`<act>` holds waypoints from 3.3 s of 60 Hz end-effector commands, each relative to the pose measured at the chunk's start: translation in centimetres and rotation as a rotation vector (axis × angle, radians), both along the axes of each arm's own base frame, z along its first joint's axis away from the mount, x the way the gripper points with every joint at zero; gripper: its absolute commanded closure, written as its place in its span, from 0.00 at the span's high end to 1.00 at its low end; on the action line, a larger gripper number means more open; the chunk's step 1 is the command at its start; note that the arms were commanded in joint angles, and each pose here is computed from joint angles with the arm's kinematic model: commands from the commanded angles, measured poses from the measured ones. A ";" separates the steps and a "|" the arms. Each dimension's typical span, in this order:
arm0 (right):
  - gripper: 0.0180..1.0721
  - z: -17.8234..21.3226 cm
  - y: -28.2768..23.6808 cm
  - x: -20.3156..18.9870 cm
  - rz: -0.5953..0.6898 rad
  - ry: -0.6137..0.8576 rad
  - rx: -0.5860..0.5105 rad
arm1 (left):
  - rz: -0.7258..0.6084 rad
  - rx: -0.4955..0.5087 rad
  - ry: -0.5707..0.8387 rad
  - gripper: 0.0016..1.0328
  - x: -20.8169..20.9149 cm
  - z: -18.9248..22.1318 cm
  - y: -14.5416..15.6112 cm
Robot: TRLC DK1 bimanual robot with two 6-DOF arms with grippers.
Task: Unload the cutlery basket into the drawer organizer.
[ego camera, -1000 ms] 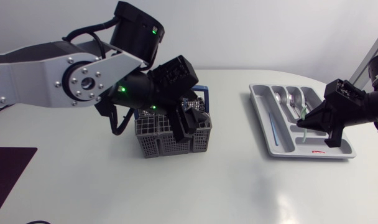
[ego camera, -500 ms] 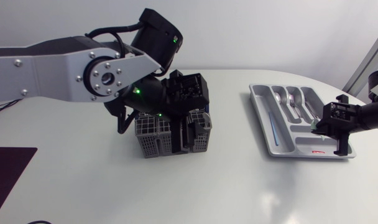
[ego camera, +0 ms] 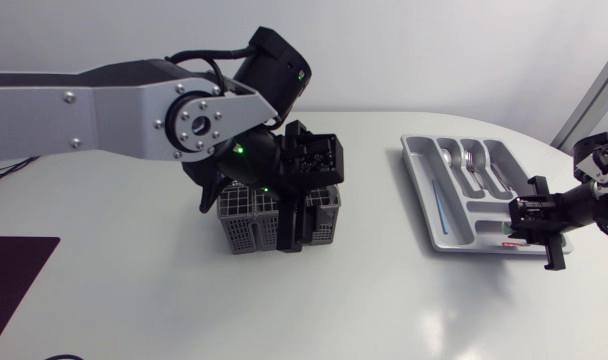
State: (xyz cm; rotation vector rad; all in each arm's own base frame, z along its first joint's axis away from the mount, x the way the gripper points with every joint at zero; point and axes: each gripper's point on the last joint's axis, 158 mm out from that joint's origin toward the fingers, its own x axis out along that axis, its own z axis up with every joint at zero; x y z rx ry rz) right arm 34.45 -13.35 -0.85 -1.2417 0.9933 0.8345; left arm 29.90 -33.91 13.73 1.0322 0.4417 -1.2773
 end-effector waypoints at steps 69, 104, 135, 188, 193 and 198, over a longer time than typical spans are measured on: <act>0.80 7.2 16.3 -5.4 0.075 -0.172 0.308 | -0.121 0.169 -0.179 0.89 4.3 -1.5 -0.6; 0.80 6.7 21.1 -8.5 0.127 -0.133 0.372 | -0.186 0.265 -0.254 0.81 7.6 -3.3 -0.6; 0.80 6.6 22.1 -8.9 0.136 -0.127 0.386 | -0.240 0.305 -0.276 0.54 8.1 -4.3 -0.7; 0.80 6.4 22.6 -9.9 0.142 -0.128 0.397 | -0.244 0.285 -0.276 0.17 7.1 -4.2 -1.8; 0.80 6.5 22.8 -10.0 0.145 -0.130 0.400 | -0.224 0.268 -0.278 0.17 7.0 -3.4 -1.8; 0.80 7.0 23.0 -10.1 0.150 -0.145 0.396 | -0.206 0.251 -0.279 0.17 6.7 -2.5 -1.6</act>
